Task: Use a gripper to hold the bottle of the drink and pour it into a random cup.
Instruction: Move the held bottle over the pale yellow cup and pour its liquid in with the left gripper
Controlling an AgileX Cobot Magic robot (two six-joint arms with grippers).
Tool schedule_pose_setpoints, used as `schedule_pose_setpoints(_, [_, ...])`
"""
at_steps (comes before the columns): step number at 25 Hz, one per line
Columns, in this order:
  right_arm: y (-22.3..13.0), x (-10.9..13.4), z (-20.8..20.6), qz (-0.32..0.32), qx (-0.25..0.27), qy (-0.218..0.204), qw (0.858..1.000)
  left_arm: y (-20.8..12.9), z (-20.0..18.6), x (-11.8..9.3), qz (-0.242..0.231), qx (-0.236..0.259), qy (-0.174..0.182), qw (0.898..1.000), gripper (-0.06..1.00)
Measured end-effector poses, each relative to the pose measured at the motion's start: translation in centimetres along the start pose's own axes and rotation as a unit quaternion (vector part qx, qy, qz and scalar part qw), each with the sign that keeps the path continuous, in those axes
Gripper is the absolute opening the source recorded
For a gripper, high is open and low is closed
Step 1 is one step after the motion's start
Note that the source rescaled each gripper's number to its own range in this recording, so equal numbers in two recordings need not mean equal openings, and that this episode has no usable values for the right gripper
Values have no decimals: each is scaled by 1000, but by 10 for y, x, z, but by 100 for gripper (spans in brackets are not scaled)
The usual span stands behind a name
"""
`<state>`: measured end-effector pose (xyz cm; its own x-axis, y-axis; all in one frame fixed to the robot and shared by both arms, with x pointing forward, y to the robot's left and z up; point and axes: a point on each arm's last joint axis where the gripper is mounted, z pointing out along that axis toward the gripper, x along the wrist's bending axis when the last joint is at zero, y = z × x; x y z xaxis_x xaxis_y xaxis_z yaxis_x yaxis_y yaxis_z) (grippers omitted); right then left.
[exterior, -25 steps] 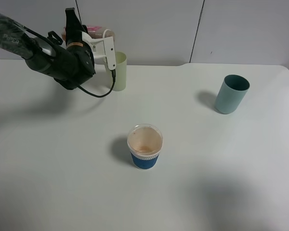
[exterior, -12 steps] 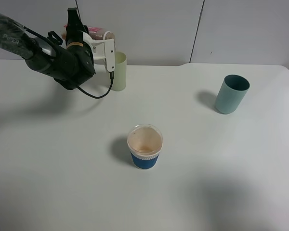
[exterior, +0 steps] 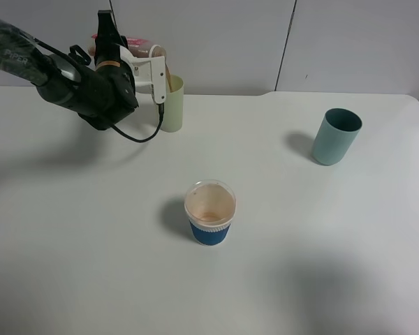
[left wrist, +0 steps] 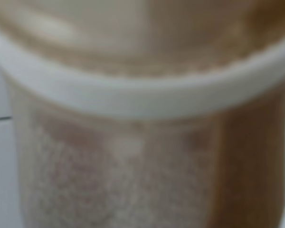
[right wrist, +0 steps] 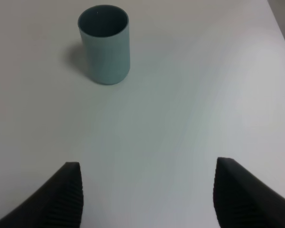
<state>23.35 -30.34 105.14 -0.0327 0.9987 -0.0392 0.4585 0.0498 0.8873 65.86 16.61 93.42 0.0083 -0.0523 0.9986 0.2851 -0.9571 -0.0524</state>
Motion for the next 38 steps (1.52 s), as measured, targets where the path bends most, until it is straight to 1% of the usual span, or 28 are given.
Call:
schedule_pose_setpoints(7, [0, 0, 0, 0, 0, 0, 1000, 0, 0, 0, 20, 0, 1, 1000, 0])
schedule_pose_setpoints(17, [0, 0, 0, 0, 0, 0, 1000, 0, 0, 1, 25, -2, 6, 1000, 0])
schedule_pose_setpoints(25, [0, 0, 0, 0, 0, 0, 1000, 1, 0, 2, 40, -4, 11, 999, 0])
schedule_pose_setpoints(38, [0, 0, 0, 0, 0, 0, 1000, 0, 1, 3, 44, -6, 16, 999, 0])
